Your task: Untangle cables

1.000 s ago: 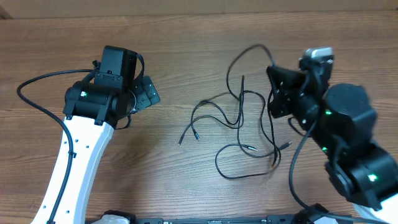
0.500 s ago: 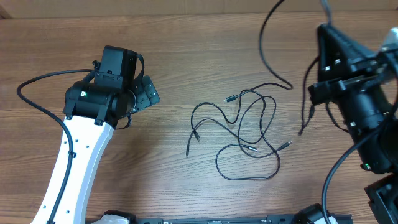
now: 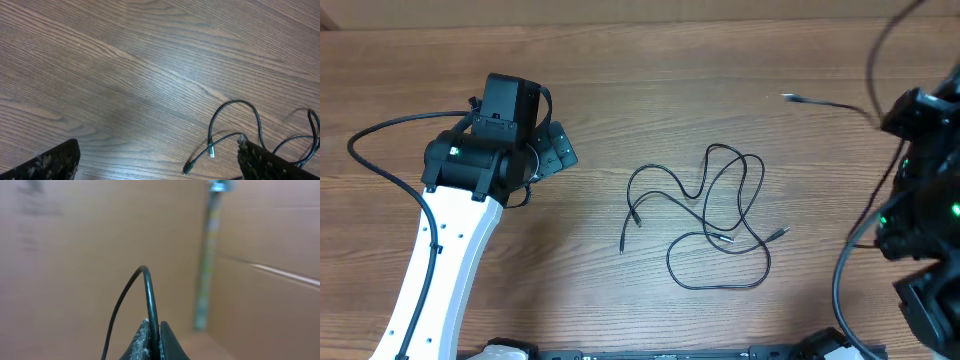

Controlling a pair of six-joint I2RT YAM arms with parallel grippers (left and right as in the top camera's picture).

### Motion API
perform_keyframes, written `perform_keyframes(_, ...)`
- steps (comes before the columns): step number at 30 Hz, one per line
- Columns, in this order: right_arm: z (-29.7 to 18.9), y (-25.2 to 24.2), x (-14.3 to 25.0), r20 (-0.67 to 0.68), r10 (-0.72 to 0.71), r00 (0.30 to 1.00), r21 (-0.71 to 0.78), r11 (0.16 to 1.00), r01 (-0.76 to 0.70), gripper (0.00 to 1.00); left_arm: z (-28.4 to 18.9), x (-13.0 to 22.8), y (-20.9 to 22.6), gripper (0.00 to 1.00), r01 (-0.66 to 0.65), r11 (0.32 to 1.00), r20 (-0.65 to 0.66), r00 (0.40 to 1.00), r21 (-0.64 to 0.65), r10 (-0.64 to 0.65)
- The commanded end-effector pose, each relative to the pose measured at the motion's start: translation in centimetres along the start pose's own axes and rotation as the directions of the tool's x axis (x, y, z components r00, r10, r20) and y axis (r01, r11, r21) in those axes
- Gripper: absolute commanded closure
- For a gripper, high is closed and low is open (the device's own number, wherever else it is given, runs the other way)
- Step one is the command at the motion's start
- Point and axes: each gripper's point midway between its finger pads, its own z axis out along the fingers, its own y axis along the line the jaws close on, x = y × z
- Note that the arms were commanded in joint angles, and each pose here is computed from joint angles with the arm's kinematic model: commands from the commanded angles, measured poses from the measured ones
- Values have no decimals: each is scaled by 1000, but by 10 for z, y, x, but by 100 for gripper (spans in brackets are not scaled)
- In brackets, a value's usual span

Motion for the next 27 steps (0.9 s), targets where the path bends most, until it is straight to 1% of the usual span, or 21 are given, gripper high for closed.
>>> perform_keyframes(1,9,-40,7,-64,-130,989,248,958,142,96,-1,-6,0,0,15,1000,16,1000,-8,-14)
perform_keyframes(4,23,-57,17,-109,-159,981,337,923,187,96,-1,-6,0,1,15,1000,16,1000,-8,-14)
perform_keyframes(9,49,-100,32,-182,-164,970,501,833,235,96,-1,-6,1,0,15,1000,16,1000,-8,-14)
perform_keyframes(11,58,-120,40,-188,-119,975,567,797,206,96,-1,-6,0,0,15,1000,16,1000,-8,-14)
perform_keyframes(13,66,-138,51,-206,-84,975,602,775,193,96,-1,-6,1,0,15,1000,16,1000,-8,-14)
perform_keyframes(17,81,-167,76,-229,15,973,628,766,136,96,-1,-6,0,0,15,1000,16,1000,-8,-14)
perform_keyframes(21,91,-198,98,-227,129,965,672,738,59,96,-1,-6,0,0,15,1000,16,1000,-8,-14)
perform_keyframes(25,102,-228,122,-199,282,939,690,720,-70,96,-1,-6,1,0,15,1000,16,1000,-8,-15)
perform_keyframes(27,104,-243,135,-173,368,914,710,689,-143,96,-1,-6,1,0,15,1000,16,1000,-8,-14)
